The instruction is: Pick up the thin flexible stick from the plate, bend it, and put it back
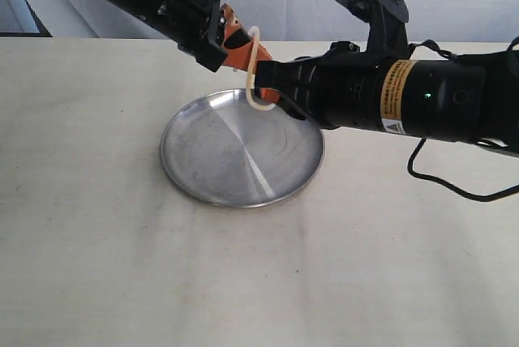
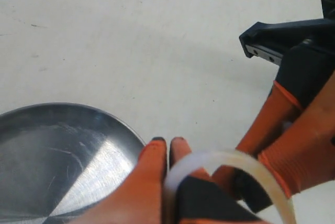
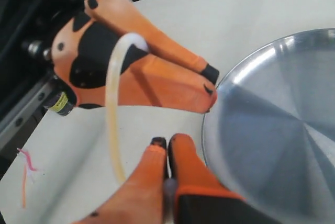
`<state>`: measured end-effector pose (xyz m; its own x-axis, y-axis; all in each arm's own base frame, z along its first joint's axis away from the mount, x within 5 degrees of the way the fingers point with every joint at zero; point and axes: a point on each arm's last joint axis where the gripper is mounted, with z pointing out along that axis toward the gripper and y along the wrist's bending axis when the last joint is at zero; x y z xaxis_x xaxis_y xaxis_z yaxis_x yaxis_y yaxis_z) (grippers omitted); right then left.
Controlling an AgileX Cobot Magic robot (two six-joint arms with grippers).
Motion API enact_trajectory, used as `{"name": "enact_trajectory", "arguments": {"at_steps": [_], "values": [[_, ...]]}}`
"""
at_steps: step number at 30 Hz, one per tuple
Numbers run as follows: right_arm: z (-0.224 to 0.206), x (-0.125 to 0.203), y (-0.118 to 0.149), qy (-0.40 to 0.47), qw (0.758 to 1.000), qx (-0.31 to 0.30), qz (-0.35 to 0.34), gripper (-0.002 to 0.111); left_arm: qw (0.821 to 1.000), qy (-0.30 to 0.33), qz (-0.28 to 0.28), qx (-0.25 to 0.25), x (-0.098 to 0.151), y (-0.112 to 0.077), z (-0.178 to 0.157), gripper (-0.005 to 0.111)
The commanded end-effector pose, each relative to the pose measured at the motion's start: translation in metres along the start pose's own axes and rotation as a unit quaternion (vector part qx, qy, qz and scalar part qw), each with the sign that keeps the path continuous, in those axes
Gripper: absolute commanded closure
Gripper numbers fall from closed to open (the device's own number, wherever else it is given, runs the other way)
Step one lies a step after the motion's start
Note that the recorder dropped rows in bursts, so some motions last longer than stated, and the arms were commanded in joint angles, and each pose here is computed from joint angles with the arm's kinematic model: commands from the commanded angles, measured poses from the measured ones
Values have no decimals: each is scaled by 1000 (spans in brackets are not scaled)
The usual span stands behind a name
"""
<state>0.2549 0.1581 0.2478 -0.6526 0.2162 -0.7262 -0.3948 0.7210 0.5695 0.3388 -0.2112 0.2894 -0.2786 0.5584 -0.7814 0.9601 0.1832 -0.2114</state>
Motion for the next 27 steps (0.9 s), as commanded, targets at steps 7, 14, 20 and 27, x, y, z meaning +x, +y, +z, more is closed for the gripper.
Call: {"name": "enact_trajectory", "arguments": {"at_steps": [7,14,20,27], "values": [[4,15,14,39,997,-18,-69,109,999,-30,-45,6,-8,-3,2,107],[4,16,14,43,995,-18,-83,109,999,-29,-46,7,-7,-3,2,107],[4,17,13,53,992,-12,-113,109,997,-29,-66,7,-7,-3,2,107],[4,19,10,66,985,1,-158,109,995,-31,-90,10,-8,-4,3,107]]}}
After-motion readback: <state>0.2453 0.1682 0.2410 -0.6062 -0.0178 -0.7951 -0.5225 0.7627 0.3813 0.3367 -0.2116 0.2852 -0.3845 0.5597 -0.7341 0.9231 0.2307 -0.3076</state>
